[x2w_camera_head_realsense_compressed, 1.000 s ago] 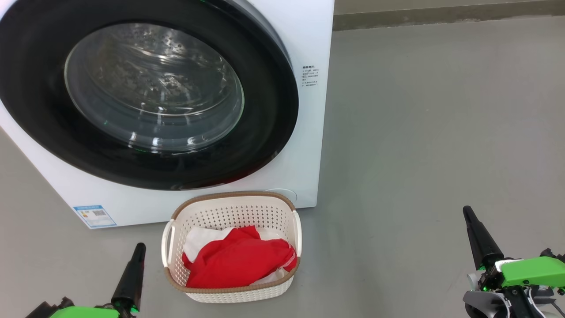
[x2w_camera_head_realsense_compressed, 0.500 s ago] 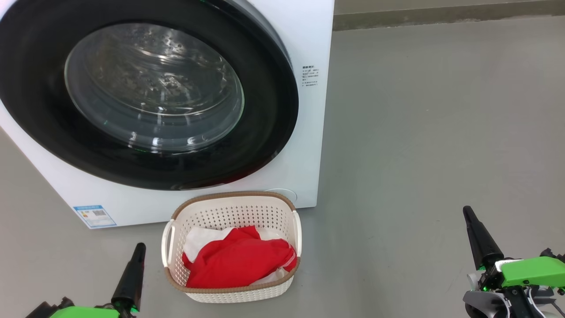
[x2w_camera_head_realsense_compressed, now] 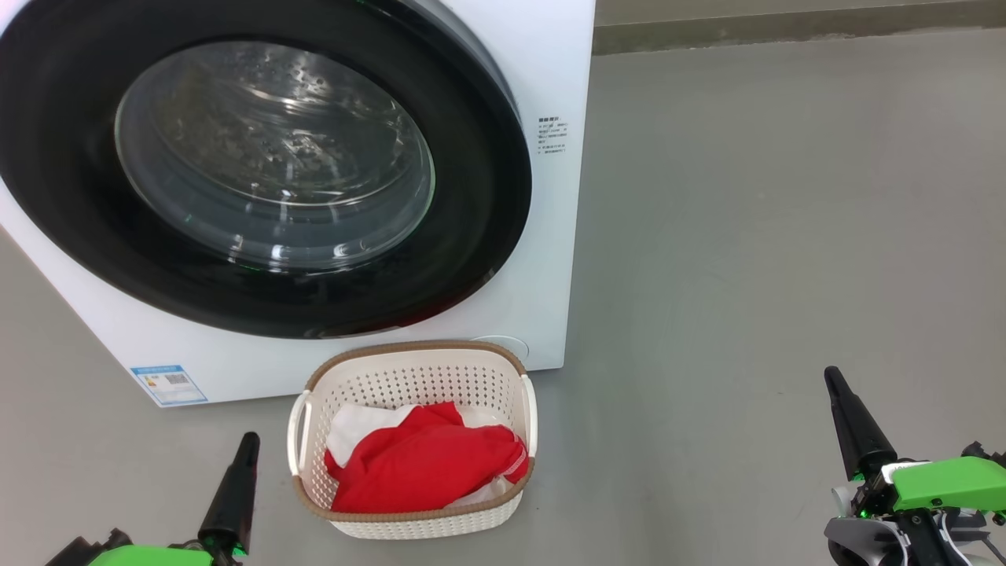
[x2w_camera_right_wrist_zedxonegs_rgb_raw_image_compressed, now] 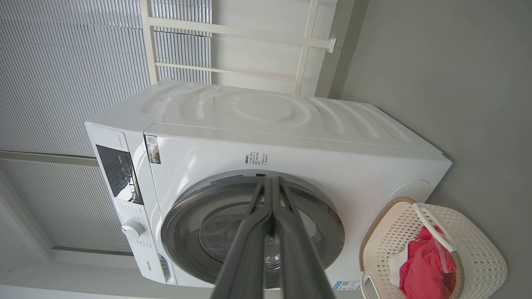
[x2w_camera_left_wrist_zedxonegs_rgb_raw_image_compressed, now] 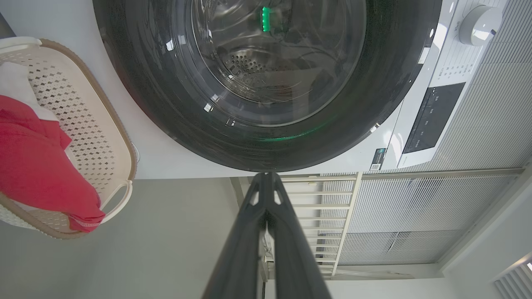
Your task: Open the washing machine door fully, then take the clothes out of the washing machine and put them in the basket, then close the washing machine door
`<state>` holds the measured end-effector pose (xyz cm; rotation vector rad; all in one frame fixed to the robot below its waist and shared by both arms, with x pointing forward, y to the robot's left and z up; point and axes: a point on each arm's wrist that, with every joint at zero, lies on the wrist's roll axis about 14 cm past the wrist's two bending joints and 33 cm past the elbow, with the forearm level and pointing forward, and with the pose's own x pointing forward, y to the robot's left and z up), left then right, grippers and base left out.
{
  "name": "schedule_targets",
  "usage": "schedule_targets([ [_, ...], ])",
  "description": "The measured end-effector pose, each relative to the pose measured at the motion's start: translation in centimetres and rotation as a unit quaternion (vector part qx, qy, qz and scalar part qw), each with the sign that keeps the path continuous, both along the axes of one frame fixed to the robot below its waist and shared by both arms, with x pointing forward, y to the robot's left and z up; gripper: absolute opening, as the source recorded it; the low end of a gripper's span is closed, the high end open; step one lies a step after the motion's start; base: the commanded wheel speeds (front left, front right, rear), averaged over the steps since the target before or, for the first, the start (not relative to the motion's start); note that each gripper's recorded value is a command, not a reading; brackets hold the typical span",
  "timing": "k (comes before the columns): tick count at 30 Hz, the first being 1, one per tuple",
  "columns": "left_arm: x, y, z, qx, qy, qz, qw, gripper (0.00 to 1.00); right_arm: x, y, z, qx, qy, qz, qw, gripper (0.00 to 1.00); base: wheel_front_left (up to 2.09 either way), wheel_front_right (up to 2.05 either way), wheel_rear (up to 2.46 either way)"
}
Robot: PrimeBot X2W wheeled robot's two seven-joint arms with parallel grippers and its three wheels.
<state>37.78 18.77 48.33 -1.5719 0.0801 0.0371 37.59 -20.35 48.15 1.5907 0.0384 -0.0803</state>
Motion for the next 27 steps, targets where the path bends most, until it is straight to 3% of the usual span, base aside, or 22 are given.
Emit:
schedule_targets([
  [27, 0.00, -0.01, 0.00, 0.000, 0.000, 0.000, 1.000, 0.00, 0.00, 0.00, 0.00, 0.000, 0.000, 0.000, 1.000, 0.00, 0.00, 0.00, 0.00],
])
